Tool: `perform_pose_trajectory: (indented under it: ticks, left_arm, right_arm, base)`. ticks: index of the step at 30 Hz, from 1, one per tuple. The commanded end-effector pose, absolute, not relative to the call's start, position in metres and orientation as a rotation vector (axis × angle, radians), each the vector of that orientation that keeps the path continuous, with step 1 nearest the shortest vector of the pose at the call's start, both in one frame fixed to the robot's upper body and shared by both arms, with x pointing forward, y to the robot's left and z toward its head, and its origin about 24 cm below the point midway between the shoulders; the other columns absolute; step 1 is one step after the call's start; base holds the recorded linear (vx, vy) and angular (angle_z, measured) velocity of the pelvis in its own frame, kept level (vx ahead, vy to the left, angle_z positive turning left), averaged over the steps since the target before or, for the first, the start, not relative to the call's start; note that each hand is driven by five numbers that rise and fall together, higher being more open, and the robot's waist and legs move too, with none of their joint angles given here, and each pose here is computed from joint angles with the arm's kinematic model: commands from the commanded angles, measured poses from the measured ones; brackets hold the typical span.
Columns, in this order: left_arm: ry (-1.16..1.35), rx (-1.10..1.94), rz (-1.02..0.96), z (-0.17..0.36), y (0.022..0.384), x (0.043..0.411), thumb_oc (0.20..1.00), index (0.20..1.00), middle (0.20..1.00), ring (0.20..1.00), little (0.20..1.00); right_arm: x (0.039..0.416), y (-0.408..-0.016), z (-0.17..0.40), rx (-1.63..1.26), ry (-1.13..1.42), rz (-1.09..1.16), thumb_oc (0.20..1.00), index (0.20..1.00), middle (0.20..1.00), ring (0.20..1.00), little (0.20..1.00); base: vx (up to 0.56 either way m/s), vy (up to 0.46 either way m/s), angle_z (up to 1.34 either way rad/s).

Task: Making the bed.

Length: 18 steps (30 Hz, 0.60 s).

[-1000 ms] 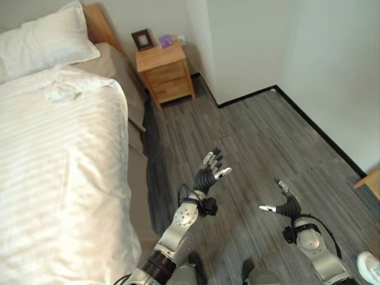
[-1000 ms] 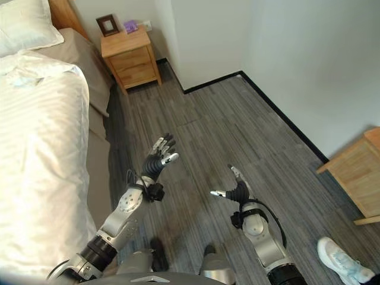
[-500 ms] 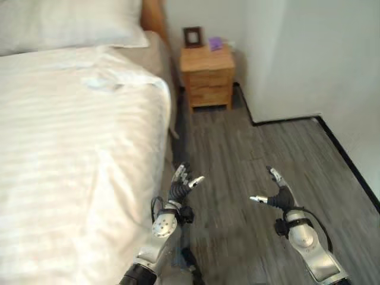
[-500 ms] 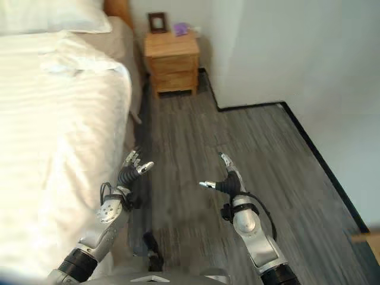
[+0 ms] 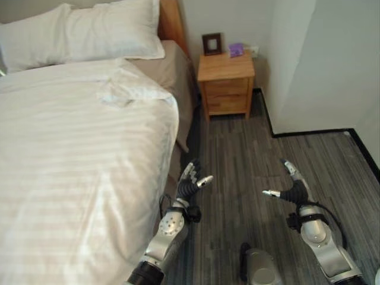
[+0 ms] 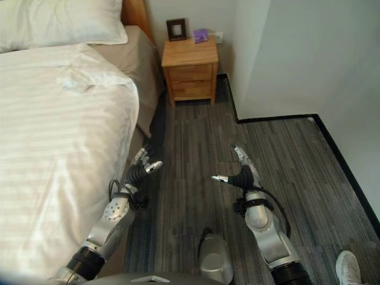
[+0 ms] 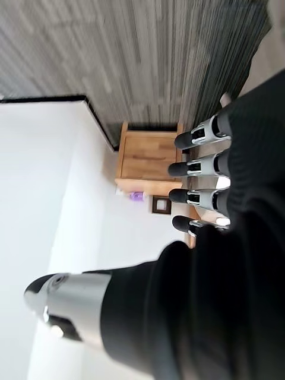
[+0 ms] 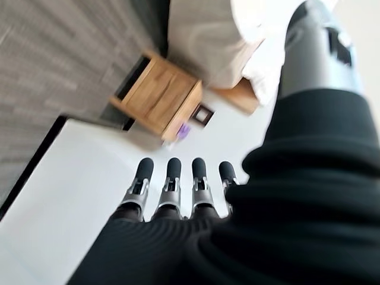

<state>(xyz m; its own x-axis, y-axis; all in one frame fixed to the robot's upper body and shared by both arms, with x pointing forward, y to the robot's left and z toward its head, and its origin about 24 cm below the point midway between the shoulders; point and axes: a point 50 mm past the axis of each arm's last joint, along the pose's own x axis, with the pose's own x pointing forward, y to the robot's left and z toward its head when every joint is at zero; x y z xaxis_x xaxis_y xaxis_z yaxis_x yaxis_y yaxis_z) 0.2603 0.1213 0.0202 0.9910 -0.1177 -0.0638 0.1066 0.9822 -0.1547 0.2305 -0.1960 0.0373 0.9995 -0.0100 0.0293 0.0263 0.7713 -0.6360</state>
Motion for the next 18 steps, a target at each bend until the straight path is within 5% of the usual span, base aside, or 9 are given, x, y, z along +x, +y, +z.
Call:
perform_pose_trajectory:
  ticks: [1,7,18]
  left_arm:
    - [-0.043,-0.129,-0.168,0.039,0.113,0.265,1.0,1.0,1.0,1.0,1.0]
    - [-0.032,-0.195,-0.165,0.041,0.111,0.264,1.0,1.0,1.0,1.0,1.0]
    - [0.006,-0.273,-0.085,0.029,0.121,0.252,1.0,1.0,1.0,1.0,1.0]
  right_arm:
    - [0.232,-0.183,0.048,-0.675,-0.111,0.014,1.0,1.0,1.0,1.0,1.0]
    - [0.241,-0.194,0.059,-0.66,-0.128,-0.009,1.0,1.0,1.0,1.0,1.0]
    - [0.244,-0.188,0.056,-0.692,-0.139,0.035,1.0,1.0,1.0,1.0,1.0]
  base:
    - [0.53,-0.295,0.39]
    - [0.46,-0.273,-0.1]
    - [0.43,0.106,-0.37]
